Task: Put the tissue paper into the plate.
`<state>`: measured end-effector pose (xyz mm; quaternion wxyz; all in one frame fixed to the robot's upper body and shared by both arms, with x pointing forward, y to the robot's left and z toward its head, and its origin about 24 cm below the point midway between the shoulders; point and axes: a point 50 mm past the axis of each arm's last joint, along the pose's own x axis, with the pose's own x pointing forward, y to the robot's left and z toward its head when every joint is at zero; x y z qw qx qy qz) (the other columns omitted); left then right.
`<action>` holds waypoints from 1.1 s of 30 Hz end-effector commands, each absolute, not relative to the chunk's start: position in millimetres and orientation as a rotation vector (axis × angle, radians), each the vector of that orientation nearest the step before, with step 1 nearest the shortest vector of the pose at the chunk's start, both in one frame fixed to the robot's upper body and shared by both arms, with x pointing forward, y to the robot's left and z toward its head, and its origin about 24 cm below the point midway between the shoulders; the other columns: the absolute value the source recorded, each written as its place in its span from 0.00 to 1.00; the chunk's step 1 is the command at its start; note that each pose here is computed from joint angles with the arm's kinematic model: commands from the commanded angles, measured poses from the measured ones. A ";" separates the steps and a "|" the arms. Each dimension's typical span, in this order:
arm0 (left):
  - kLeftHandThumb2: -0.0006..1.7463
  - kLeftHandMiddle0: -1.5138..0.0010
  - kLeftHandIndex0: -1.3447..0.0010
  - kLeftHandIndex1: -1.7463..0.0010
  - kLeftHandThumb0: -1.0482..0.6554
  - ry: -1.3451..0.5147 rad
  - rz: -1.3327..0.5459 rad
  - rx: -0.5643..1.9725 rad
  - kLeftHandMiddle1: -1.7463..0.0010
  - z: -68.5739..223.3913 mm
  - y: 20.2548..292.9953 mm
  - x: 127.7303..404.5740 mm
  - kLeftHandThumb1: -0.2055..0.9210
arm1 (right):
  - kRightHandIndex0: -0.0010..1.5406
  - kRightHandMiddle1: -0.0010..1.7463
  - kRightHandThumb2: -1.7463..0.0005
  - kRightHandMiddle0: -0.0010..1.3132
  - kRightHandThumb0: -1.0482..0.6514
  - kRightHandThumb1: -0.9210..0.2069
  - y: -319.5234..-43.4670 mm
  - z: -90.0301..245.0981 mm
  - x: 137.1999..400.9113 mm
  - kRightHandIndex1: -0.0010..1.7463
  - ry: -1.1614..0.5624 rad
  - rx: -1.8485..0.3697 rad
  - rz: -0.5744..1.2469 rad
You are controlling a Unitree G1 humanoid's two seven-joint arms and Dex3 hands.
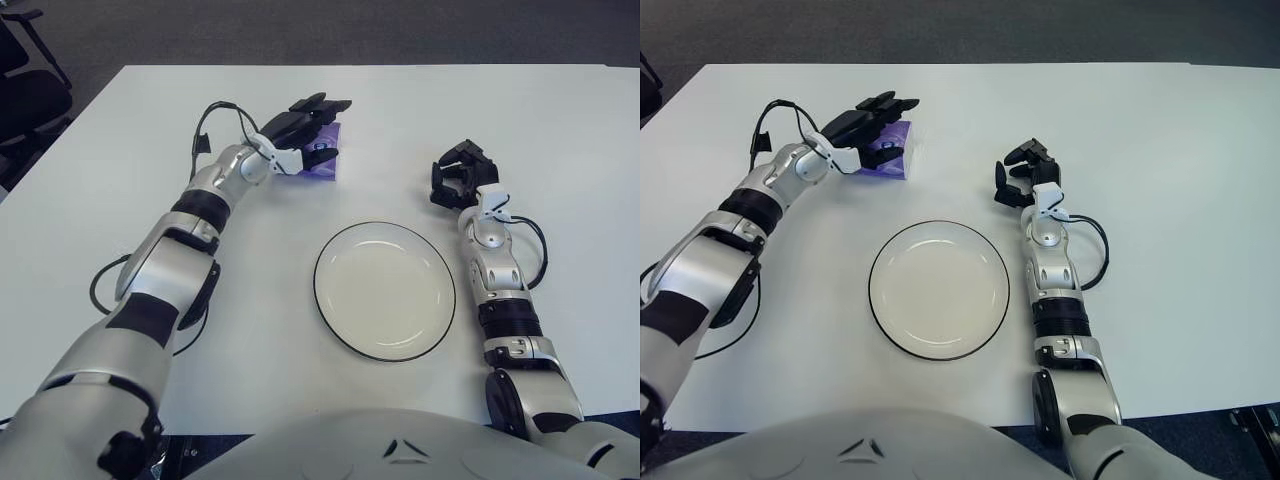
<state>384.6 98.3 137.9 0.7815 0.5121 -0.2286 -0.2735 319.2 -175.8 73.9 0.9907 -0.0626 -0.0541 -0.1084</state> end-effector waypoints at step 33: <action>0.49 0.99 1.00 0.71 0.00 -0.244 -0.597 1.454 0.49 109.7 102.2 396.0 1.00 | 0.78 1.00 0.32 0.41 0.35 0.45 -180.3 33.1 294.3 1.00 0.035 -0.114 -0.220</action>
